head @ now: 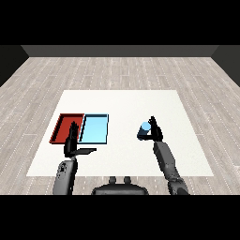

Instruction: Pick the blue can and put it in the blue box

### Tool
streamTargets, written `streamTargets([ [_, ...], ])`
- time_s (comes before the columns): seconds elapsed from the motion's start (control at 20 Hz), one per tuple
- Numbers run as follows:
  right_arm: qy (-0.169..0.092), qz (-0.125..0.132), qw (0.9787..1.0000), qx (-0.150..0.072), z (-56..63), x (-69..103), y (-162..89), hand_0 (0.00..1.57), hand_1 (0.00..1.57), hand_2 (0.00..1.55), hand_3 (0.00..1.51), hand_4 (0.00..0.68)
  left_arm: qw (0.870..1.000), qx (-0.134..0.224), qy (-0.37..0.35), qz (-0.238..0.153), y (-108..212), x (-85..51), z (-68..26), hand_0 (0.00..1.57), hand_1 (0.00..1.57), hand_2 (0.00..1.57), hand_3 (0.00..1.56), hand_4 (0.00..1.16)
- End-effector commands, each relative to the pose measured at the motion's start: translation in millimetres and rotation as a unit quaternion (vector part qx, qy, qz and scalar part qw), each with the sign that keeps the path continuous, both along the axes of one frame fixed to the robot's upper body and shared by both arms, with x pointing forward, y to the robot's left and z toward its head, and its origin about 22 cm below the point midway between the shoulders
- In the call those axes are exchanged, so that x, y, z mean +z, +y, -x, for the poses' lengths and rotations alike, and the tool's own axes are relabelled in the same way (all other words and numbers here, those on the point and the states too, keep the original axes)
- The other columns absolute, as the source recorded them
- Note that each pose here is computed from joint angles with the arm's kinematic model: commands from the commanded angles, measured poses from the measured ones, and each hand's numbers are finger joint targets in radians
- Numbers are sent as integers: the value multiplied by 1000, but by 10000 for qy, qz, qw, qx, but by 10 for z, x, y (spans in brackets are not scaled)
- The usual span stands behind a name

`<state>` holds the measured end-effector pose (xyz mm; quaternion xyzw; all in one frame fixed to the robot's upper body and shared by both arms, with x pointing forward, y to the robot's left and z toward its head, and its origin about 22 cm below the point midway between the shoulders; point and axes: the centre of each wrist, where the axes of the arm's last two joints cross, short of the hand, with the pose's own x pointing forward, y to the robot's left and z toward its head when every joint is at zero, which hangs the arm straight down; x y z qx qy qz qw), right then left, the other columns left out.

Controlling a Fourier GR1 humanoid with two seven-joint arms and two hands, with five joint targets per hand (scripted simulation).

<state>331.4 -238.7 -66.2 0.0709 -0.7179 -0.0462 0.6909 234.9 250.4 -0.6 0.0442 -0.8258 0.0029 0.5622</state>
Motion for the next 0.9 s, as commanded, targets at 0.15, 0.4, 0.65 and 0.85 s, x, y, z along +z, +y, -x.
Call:
streamTargets([
  [0.15, -2, -202, 9998, 89, 39, -155, -60, 0, 0, 0, 0, 0, 10000, 49, -26, -9, -2, 39, -165, 0, 0, 0, 0, 0],
  [0.4, 24, -227, 9997, 43, -23, -175, 82, 0, 0, 0, 0, 0, 10000, 30, 17, 37, -45, 25, 72, 0, 0, 0, 0, 0],
  [0.65, 70, 60, 9999, 51, -228, -53, 166, 0, 0, 0, 0, 0, 10000, 28, -10, 19, -17, -31, 40, 0, 0, 0, 0, 0],
  [0.85, 88, -96, 9999, -38, -170, 74, 163, 0, 0, 0, 0, 0, 9999, -103, 64, 118, 6, -69, 77, 0, 0, 0, 0, 0],
])
